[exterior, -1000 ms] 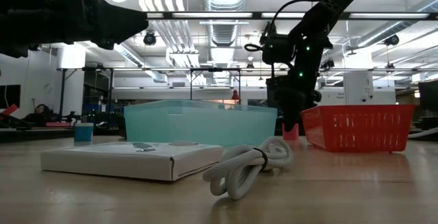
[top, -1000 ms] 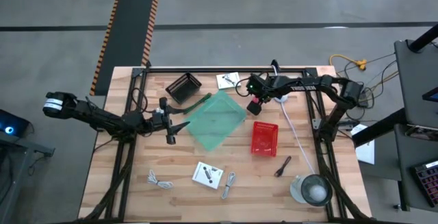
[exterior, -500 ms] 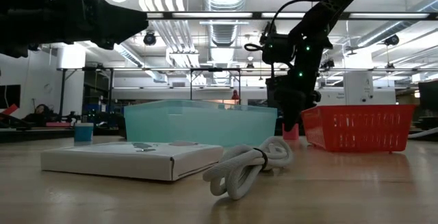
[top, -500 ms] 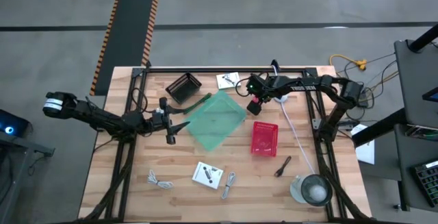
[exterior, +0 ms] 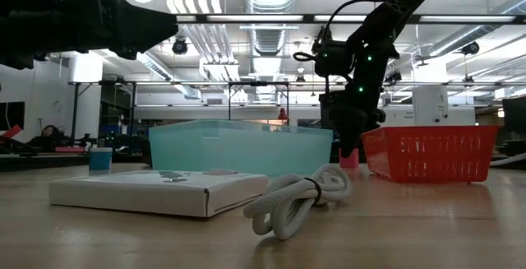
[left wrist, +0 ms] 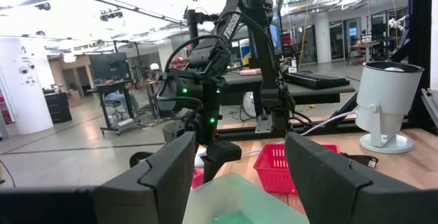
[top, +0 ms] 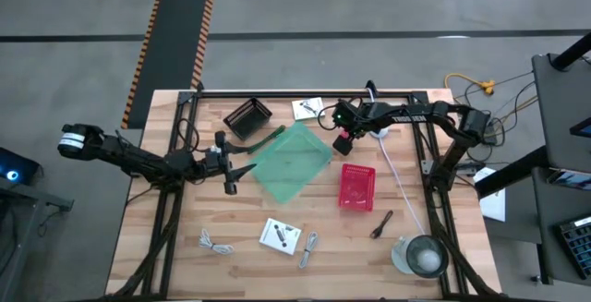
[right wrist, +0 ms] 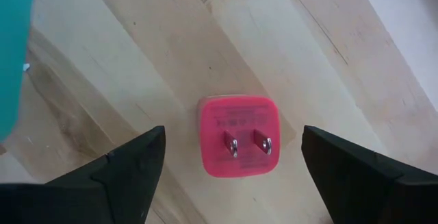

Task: Pick and place items into bin
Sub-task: Put the pink charger adapter into the red bin

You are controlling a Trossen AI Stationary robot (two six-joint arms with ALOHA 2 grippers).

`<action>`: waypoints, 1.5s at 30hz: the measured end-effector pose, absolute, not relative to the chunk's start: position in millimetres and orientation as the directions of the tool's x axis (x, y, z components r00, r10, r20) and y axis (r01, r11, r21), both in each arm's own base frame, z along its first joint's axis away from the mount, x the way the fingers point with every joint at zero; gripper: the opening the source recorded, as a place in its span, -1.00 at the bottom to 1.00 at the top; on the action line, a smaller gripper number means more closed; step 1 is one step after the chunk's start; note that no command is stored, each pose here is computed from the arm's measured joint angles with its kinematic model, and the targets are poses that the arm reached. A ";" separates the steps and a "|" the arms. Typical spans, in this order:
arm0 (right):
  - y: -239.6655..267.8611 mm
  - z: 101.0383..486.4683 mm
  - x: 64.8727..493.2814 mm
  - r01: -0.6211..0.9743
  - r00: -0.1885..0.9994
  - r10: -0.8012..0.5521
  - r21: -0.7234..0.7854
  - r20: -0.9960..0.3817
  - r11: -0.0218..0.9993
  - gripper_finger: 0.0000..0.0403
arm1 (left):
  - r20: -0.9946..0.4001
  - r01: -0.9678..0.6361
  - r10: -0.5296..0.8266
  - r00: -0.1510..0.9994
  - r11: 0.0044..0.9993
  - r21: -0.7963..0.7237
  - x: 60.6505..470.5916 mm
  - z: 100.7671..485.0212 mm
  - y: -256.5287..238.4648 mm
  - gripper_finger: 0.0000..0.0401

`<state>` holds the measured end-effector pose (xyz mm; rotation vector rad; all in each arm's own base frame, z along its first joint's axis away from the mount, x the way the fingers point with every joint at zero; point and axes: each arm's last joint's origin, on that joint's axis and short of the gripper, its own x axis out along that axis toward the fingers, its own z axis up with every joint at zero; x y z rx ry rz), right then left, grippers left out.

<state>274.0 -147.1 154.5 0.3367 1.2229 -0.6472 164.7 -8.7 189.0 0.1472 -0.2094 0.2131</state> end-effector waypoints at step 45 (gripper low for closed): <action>-146.2 156.4 272.4 0.654 0.188 -0.272 -0.086 -0.944 0.751 -0.30 | 0.221 -0.224 0.193 0.956 0.967 0.123 164.7 189.0 -8.7 0.05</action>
